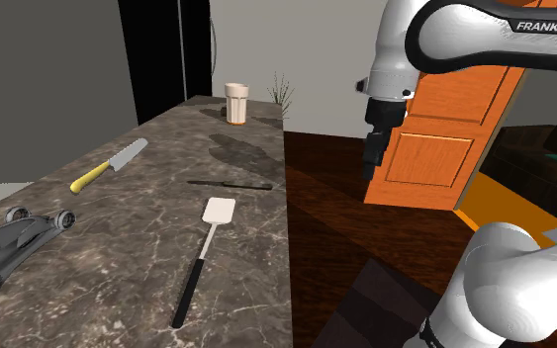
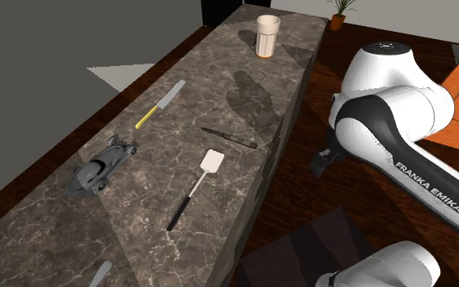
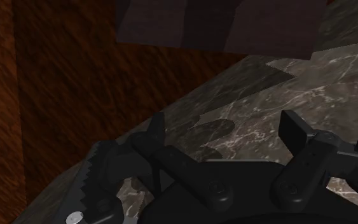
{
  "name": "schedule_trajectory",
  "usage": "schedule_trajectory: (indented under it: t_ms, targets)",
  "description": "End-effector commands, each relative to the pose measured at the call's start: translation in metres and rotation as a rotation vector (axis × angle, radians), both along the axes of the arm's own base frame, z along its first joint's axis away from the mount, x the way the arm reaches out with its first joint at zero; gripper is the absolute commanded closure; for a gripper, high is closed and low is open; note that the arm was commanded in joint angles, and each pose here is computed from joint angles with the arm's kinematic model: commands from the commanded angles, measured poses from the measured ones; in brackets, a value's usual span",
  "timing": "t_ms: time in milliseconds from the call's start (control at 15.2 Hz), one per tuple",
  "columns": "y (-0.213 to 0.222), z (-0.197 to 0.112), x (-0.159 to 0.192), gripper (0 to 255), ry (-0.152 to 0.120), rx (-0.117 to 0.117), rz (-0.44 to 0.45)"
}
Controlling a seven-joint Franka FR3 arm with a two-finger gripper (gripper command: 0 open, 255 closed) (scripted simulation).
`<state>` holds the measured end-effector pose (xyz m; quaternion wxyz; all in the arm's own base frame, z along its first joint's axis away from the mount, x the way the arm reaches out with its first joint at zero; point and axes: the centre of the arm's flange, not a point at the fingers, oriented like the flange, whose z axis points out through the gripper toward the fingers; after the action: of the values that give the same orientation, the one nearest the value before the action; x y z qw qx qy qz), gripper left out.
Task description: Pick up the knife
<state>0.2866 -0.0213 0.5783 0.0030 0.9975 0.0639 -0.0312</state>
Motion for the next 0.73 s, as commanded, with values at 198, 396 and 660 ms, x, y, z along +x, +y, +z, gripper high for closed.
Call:
schedule_trajectory:
  t_ms: [198, 396, 660]
  targets:
    - [0.010, -0.007, 0.037, 0, -0.005, 0.004, 0.062]
    - [0.022, -0.015, 0.073, 0, -0.010, 0.008, 0.124]
    - [0.041, -0.024, 0.120, 0, -0.016, 0.014, 0.206]
